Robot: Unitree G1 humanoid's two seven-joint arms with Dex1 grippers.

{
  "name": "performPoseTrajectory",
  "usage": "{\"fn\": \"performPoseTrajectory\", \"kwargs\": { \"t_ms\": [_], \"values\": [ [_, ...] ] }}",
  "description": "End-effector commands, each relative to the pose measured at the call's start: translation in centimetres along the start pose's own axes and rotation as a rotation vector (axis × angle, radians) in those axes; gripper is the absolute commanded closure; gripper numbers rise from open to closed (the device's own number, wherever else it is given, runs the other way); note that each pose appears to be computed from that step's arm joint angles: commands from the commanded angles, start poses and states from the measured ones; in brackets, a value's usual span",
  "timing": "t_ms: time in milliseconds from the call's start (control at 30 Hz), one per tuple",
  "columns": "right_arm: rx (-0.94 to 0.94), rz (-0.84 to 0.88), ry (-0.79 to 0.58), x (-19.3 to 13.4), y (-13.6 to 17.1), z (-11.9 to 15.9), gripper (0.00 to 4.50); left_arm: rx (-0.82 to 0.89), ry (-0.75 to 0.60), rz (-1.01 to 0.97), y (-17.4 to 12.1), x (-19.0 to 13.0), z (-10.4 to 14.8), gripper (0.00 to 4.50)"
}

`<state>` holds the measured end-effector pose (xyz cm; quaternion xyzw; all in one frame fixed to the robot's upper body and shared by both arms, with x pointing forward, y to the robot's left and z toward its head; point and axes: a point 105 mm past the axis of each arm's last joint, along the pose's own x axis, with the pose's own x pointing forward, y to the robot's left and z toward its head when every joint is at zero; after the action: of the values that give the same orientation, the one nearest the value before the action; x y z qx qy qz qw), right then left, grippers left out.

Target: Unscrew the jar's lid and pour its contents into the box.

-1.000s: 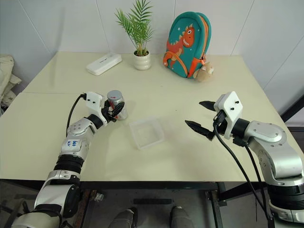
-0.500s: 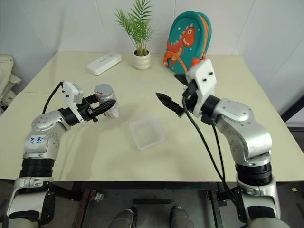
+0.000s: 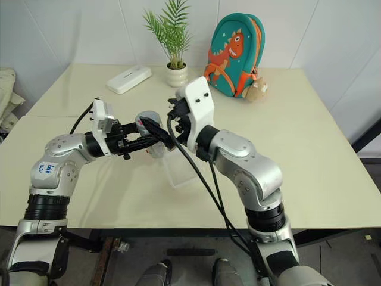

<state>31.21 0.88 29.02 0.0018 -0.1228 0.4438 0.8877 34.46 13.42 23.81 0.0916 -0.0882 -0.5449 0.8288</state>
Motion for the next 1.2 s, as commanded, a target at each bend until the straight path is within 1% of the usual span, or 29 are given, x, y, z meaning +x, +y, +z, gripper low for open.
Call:
{"fn": "performPoseTrajectory", "kwargs": {
  "t_ms": [33,367,500,700,800,900,933,1200],
  "values": [
    [-0.033,0.020,-0.013,0.5,1.2,0.3,0.00,0.020,-0.049,-0.052,-0.5,0.9,1.5,2.48],
    [-0.045,-0.003,0.003,1.0,1.4,-0.7,0.00,0.013,-0.059,-0.096,-0.9,1.5,2.0,2.48],
    [-0.047,-0.025,-0.011,1.1,1.0,-0.5,0.00,0.013,-0.048,-0.113,-1.2,1.4,1.9,2.48],
    [-0.054,-0.007,-0.004,1.0,1.2,-0.6,0.00,0.016,-0.048,-0.114,-1.2,1.4,2.0,2.48],
    [-0.052,0.001,0.000,1.0,1.2,-0.7,0.66,0.019,-0.044,-0.114,-1.2,1.4,1.9,2.48],
    [-0.056,0.026,0.001,0.9,1.5,-0.6,1.68,0.021,-0.041,-0.115,-1.2,1.4,1.9,2.48],
    [-0.060,0.034,0.004,0.9,1.6,-0.6,1.93,0.020,-0.040,-0.115,-1.2,1.4,1.9,2.48],
    [-0.087,0.158,0.016,0.4,2.6,-0.2,1.93,0.013,-0.024,-0.145,-1.4,1.2,1.6,2.48]
  ]
}}
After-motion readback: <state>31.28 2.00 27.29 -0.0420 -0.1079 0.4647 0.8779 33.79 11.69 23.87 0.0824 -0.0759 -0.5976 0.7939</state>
